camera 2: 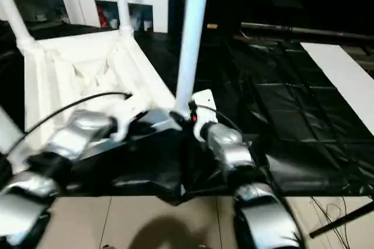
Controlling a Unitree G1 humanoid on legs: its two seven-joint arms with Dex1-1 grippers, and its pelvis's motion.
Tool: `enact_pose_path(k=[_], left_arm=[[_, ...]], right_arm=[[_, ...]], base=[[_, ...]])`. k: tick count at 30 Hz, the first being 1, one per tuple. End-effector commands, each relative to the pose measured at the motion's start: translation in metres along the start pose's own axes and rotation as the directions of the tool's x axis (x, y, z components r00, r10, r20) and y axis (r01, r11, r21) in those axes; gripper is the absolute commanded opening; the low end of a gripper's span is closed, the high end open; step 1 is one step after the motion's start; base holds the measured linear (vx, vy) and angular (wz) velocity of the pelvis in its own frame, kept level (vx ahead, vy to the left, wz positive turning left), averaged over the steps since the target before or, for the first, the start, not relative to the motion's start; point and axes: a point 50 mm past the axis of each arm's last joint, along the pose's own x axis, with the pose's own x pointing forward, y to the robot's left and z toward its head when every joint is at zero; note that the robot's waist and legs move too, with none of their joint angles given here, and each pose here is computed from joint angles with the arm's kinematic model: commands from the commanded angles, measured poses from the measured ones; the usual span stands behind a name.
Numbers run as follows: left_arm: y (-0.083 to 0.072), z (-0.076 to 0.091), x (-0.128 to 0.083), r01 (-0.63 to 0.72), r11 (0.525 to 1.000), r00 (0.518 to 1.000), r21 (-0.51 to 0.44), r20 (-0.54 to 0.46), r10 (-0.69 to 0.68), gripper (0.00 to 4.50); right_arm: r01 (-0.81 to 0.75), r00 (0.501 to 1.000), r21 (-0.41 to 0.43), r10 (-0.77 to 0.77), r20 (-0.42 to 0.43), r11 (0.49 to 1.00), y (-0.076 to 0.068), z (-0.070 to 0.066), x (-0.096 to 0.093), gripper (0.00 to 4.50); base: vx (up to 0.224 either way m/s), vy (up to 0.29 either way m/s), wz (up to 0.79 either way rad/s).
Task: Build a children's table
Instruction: Rotate leg to tighten
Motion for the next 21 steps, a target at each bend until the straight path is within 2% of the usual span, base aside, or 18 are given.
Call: enact_pose_path(k=[1,2,5,7,10,11,15,17,18,21], left_arm=[[-0.007,-0.016,0.011,-0.073,0.992,0.997,-0.098,-0.040,0.070,0.00],[-0.008,-0.015,0.014,-0.084,0.992,0.996,-0.092,-0.043,0.080,0.00],[-0.009,-0.014,0.016,-0.072,0.994,0.996,-0.079,-0.049,0.069,0.00],[-0.007,-0.016,0.012,-0.058,0.996,0.997,-0.060,-0.053,0.055,0.00],[-0.004,-0.020,0.004,-0.001,1.000,0.999,-0.031,-0.052,0.000,0.00],[-0.004,-0.022,0.000,0.032,0.999,0.998,-0.015,-0.052,-0.032,0.00],[-0.003,-0.028,-0.009,0.100,0.995,0.993,0.023,-0.071,-0.098,0.00],[-0.005,-0.031,-0.015,0.174,0.984,0.983,0.046,-0.068,-0.171,0.00],[-0.010,-0.033,-0.020,0.264,0.961,0.964,0.078,-0.054,-0.260,0.00],[-0.015,-0.037,-0.029,0.366,0.926,0.931,0.092,-0.058,-0.362,0.00]], right_arm=[[0.081,0.995,0.042,-0.079,-0.059,0.996,0.000,-0.012,0.001,2.69],[0.077,0.996,0.042,-0.075,-0.055,0.996,0.005,-0.011,0.003,2.69],[-0.070,0.997,0.028,0.069,0.019,0.997,0.023,0.000,0.008,2.69],[-0.170,0.984,0.062,0.165,0.070,0.984,0.029,0.006,0.007,3.25],[-0.223,0.971,0.010,0.221,0.093,0.975,0.021,0.010,0.002,3.42],[-0.242,0.966,-0.008,0.242,0.093,0.970,0.015,0.012,-0.001,3.61],[-0.337,0.938,-0.085,0.342,0.049,0.938,0.006,0.013,-0.008,3.87],[-0.449,0.891,-0.141,0.453,-0.005,0.882,0.002,0.010,-0.016,4.04],[-0.513,0.857,-0.180,0.513,-0.049,0.839,-0.002,0.008,-0.023,4.04],[-0.570,0.820,-0.215,0.565,-0.092,0.793,-0.007,0.007,-0.030,4.04]], base=[[0.000,0.000,0.00],[0.000,0.000,0.00],[0.000,0.000,0.00],[0.000,0.000,0.00],[0.000,0.000,0.00],[0.000,0.000,0.00],[0.000,0.000,0.00],[0.000,0.000,0.00],[0.000,0.000,0.00],[0.000,0.000,0.00]])
